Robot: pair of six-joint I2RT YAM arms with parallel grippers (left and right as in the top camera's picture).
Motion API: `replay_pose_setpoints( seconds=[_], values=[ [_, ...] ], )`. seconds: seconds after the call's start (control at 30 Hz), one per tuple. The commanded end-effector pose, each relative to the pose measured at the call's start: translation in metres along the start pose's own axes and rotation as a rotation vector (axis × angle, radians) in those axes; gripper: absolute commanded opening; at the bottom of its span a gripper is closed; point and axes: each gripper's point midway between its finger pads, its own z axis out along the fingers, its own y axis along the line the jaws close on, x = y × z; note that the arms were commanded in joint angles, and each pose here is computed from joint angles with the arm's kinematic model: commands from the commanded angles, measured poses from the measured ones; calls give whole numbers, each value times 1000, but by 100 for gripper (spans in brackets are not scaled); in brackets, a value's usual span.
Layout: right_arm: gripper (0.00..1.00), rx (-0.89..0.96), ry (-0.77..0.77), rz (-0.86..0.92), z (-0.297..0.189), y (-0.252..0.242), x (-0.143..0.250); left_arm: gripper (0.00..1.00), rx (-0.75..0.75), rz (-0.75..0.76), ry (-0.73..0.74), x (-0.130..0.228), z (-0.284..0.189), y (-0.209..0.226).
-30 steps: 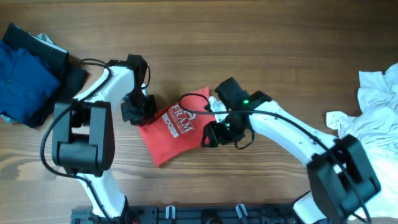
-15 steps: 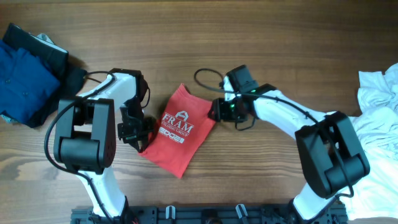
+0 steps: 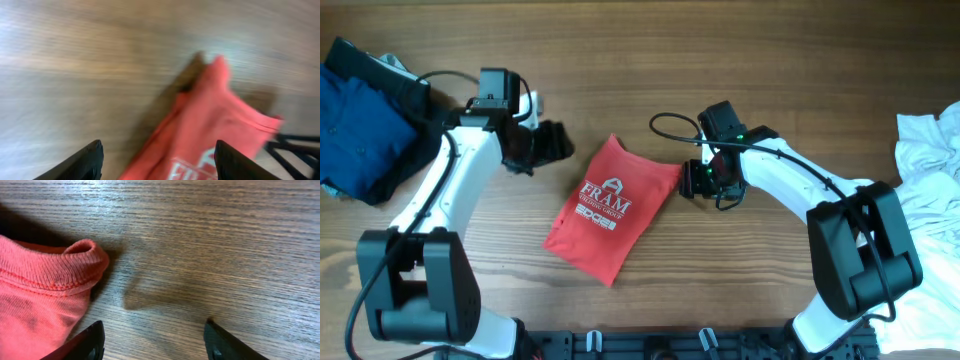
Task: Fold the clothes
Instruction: 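Grasp the folded red shirt with the left gripper and carry it left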
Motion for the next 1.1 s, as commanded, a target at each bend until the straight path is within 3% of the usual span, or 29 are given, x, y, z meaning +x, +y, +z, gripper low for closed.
replay_pose_setpoints(
  seconds=[0.0, 0.3, 0.43, 0.5, 0.53, 0.67, 0.83, 1.07],
  values=[
    [67, 110, 39, 60, 14, -27, 12, 70, 177, 73, 80, 7, 27, -21],
    [69, 108, 45, 61, 14, -27, 14, 73, 343, 98, 376, 70, 98, -36],
    [69, 110, 48, 61, 14, -28, 14, 49, 320, 154, 497, 105, 114, -36],
    [69, 111, 50, 62, 13, -28, 15, 27, 281, 169, 511, 110, 117, -31],
    [69, 111, 50, 61, 13, -28, 15, 20, 268, 173, 508, 109, 117, -29],
    [69, 116, 56, 63, 13, -29, 16, 4, 262, 161, 472, 94, 112, -25],
    [68, 189, 33, 85, 2, -47, 14, 4, 274, 145, 372, 55, 74, -29],
    [68, 157, -184, 141, -79, -73, -13, 4, 257, 93, 49, -37, -25, -8]
  ],
)
